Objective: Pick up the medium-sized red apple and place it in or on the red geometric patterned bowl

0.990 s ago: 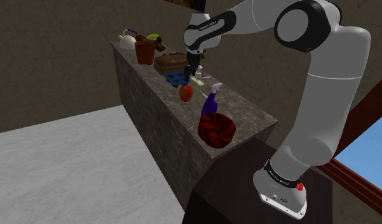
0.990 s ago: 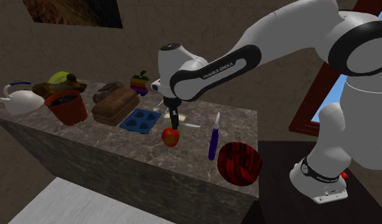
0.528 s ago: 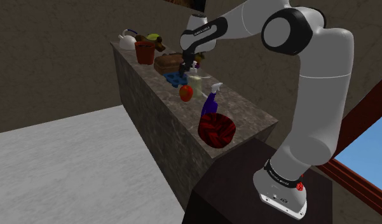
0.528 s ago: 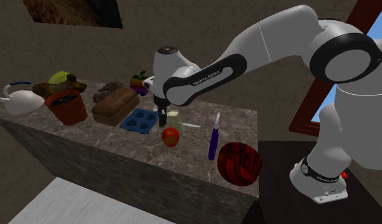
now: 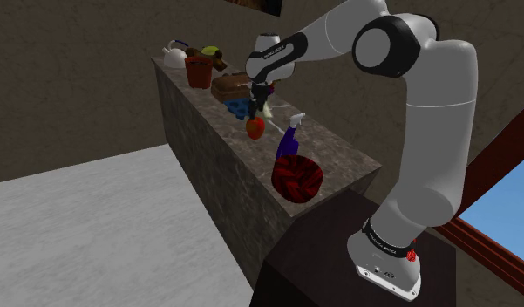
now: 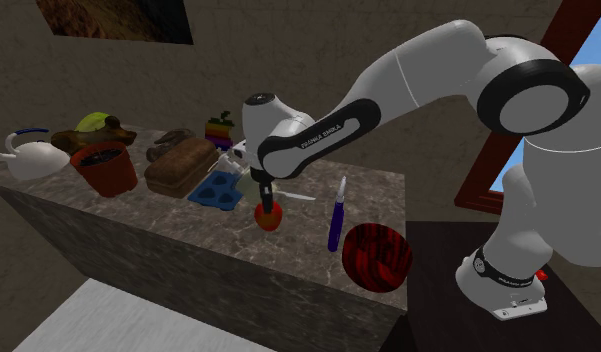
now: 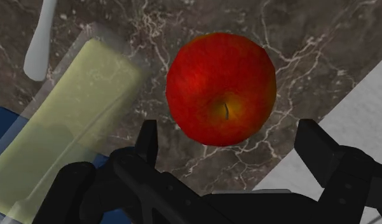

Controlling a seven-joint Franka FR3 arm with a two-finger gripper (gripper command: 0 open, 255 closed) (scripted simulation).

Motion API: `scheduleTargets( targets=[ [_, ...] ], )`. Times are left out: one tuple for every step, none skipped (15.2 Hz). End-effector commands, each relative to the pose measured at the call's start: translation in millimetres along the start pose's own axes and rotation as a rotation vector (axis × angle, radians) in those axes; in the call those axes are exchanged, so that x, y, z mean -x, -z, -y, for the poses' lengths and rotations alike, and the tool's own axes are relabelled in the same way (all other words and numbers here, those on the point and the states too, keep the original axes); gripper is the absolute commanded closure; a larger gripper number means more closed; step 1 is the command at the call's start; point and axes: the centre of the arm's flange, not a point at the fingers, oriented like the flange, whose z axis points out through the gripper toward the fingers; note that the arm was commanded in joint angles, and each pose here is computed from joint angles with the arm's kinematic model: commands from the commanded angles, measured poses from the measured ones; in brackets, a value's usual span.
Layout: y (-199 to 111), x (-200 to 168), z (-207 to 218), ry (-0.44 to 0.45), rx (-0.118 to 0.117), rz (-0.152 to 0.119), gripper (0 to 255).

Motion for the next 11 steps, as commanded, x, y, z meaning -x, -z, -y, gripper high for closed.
scheduleTargets(
  targets=[
    [-1.2,1.0,0.8,0.0,-0.006,0.01,0],
    [-1.2,1.0,0.8,0.0,-0.006,0.01,0],
    [-1.4,0.9,0.7,0.0,-0.006,0.01,255],
    [-1.0,1.0,0.6,0.0,-0.006,0.01,255],
    [-1.0,1.0,0.6,0.0,-0.006,0.01,255],
    [-1.0,1.0,0.6,0.0,-0.006,0.01,255],
    [-1.0,1.0,0.6,0.0,-0.006,0.01,255],
    [-1.0,1.0,0.6,0.0,-0.006,0.01,255],
    [-1.0,1.0,0.6,0.0,-0.006,0.01,255],
    [-1.0,1.0,0.6,0.0,-0.006,0.01,255],
    [-1.0,1.0,0.6,0.0,-0.006,0.01,255]
  ],
)
